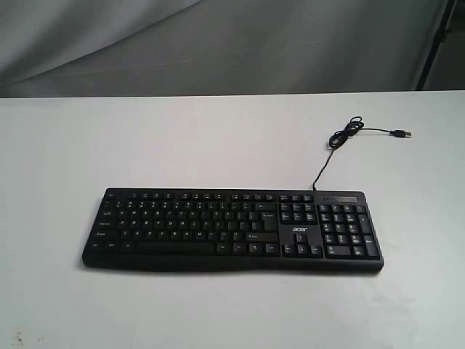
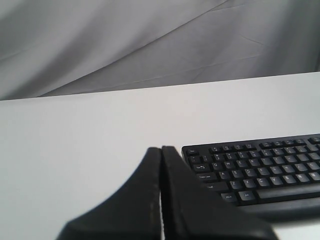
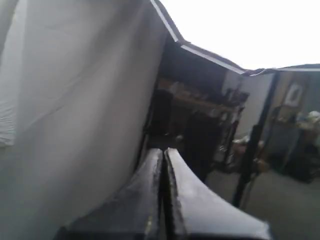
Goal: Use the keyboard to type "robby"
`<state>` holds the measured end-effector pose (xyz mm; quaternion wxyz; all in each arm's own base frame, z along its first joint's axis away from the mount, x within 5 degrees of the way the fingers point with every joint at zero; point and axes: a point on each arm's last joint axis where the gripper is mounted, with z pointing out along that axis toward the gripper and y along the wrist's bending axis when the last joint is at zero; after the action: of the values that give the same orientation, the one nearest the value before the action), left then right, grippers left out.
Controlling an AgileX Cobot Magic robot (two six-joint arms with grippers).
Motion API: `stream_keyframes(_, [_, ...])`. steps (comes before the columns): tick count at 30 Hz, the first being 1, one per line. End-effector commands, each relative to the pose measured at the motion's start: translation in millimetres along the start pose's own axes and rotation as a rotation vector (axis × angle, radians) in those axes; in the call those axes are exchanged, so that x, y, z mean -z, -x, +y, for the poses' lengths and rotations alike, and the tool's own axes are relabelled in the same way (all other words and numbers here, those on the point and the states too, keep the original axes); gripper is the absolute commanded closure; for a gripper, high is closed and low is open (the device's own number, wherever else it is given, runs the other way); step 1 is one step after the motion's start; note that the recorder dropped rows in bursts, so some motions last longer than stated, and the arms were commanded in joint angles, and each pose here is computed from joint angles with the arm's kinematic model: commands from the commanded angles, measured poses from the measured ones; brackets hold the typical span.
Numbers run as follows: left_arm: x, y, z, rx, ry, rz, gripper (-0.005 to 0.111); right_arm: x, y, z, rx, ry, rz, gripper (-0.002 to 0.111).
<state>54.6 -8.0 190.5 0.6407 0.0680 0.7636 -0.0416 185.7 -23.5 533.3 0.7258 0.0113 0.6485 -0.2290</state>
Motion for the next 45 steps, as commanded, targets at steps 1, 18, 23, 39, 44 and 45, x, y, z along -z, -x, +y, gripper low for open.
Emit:
stream_keyframes(1, [0, -1, -0.3, -0.003, -0.005, -0.005, 0.107, -21, 8, 39, -0.045, 0.412, 0.245, 0.108])
stream_keyframes(18, [0, -1, -0.3, -0.003, -0.005, -0.005, 0.107, -32, -57, 143, -0.022, 1.258, 0.308, 0.108])
stream_keyframes(23, [0, -1, -0.3, -0.003, -0.005, -0.005, 0.107, -15, -91, 198, 0.097, 1.418, 0.312, 0.108])
stream_keyframes(39, [0, -1, -0.3, -0.003, -0.005, -0.005, 0.107, 45, -156, 374, 0.361, 1.623, 0.271, 0.108])
stream_keyframes(44, [0, -1, -0.3, -0.003, -0.005, -0.005, 0.107, 46, -181, 396, 0.403, 1.646, 0.292, 0.108])
stream_keyframes(45, [0, -1, -0.3, -0.003, -0.005, -0.005, 0.107, 45, -185, 400, 0.407, 1.646, 0.299, 0.108])
